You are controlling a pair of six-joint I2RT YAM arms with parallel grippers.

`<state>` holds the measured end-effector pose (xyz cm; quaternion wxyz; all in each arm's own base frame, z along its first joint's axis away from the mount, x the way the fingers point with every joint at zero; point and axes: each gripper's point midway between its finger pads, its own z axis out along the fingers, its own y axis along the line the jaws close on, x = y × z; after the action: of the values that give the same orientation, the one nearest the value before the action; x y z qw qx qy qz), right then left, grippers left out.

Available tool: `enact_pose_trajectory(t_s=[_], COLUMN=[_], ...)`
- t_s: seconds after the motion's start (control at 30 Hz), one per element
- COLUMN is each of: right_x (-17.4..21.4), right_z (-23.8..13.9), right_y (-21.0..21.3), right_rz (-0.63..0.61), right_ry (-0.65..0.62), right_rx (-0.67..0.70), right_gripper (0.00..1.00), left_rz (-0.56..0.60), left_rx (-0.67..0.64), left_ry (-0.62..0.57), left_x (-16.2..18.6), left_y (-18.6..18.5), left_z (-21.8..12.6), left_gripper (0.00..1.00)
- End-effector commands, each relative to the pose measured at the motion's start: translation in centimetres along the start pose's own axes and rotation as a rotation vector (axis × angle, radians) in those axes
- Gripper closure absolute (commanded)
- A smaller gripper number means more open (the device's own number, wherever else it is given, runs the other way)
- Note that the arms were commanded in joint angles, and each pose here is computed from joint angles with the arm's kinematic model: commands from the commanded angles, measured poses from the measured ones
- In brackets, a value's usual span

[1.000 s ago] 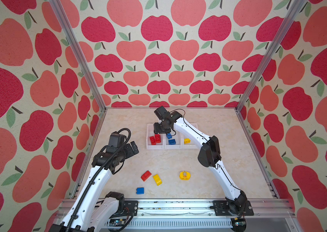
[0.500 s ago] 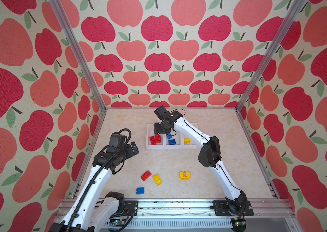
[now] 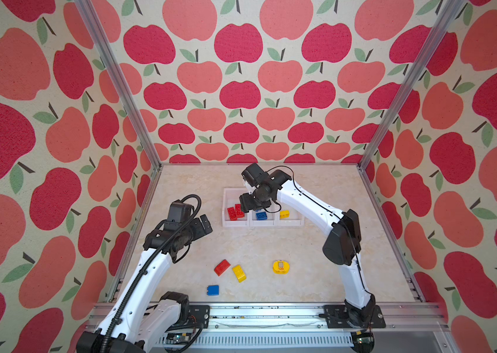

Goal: Sort the legos into containers by color
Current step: 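Release the red brick into the compartment and raise the right gripper, then lower the right gripper over the yellow '120' cab piece and close on it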

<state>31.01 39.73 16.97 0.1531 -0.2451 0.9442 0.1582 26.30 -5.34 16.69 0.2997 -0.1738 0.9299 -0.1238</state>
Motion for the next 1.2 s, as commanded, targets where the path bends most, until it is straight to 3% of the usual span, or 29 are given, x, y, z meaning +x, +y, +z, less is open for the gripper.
enact_pose_trajectory(t_s=[0.0, 0.43, 0.57, 0.73, 1.17], right_x=[2.1, 13.9, 17.0, 19.4, 24.1], right_z=[-2.0, -2.9, -2.6, -2.3, 0.9], right_y=[-0.2, -3.1, -2.8, -2.8, -3.6], right_rz=[-0.112, -0.357, -0.449, -0.54, -0.732], right_ry=[-0.001, 0.128, 0.157, 0.15, 0.342], right_rx=[0.004, 0.004, -0.014, -0.013, 0.07], right_gripper=[0.32, 0.29, 0.19, 0.06, 0.05], left_rz=[0.008, 0.028, 0.029, 0.025, 0.019], left_rx=[0.012, 0.031, 0.036, 0.037, 0.038], left_ry=[0.008, 0.018, 0.017, 0.013, 0.004], left_x=[0.1, -0.3, -0.3, -0.3, -0.6], left_y=[-0.1, -0.6, -0.7, -0.7, -0.7], left_z=[0.3, 0.3, 0.3, 0.3, 0.5], left_gripper=[0.01, 0.01, 0.01, 0.01, 0.01])
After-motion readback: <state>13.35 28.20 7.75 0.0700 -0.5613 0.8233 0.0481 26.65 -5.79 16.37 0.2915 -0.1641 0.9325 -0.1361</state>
